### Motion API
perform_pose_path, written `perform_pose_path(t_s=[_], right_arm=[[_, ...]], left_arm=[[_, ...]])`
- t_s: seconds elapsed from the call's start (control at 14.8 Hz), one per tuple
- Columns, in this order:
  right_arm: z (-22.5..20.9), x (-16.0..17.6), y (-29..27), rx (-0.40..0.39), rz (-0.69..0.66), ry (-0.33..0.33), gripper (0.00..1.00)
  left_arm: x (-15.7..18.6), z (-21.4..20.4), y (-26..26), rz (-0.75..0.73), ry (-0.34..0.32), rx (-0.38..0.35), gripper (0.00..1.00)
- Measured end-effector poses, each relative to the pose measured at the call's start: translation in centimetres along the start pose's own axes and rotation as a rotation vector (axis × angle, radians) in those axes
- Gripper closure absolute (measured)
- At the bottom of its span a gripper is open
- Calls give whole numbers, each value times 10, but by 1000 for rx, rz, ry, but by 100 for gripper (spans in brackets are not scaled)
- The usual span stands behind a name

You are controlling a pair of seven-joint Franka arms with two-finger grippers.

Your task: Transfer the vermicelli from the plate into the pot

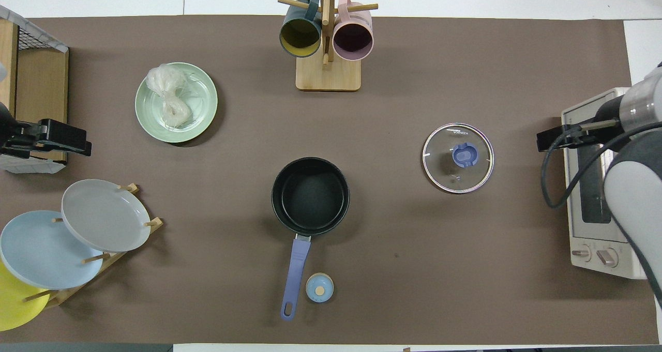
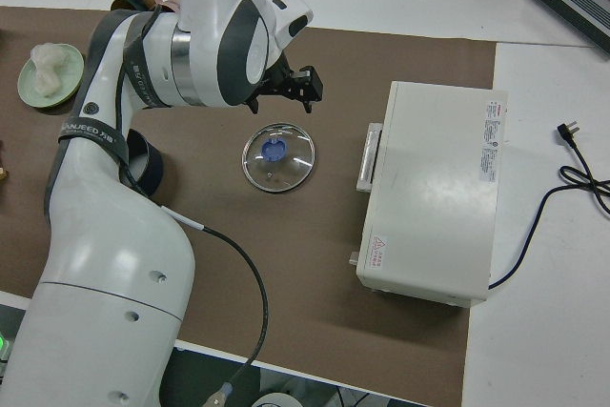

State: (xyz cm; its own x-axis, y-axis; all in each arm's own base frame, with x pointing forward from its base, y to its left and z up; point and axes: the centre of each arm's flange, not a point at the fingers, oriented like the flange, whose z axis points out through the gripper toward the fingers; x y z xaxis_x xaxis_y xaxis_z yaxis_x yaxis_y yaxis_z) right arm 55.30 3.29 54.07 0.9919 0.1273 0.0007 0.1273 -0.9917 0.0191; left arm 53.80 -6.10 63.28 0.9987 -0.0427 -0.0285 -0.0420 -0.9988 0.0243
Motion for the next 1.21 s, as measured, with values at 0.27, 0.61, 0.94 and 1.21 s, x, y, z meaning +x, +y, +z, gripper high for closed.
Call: perform_pose_path(t_s=[0.27,0.61,0.94,1.21], right_arm=[[63,27,-34,9,-44,19,0],[153,54,-38,12,-48,51,0],[192,57,-49,59,-28,13,0],[208,55,-63,65,-46,-15,0]], left_arm=[[37,47,4,-17,-19,-37,0],[104,160,7,-92,-42,-54,0],[147,251,6,-206,-8,-62,0],[164,283,5,-288,40,-72,0]])
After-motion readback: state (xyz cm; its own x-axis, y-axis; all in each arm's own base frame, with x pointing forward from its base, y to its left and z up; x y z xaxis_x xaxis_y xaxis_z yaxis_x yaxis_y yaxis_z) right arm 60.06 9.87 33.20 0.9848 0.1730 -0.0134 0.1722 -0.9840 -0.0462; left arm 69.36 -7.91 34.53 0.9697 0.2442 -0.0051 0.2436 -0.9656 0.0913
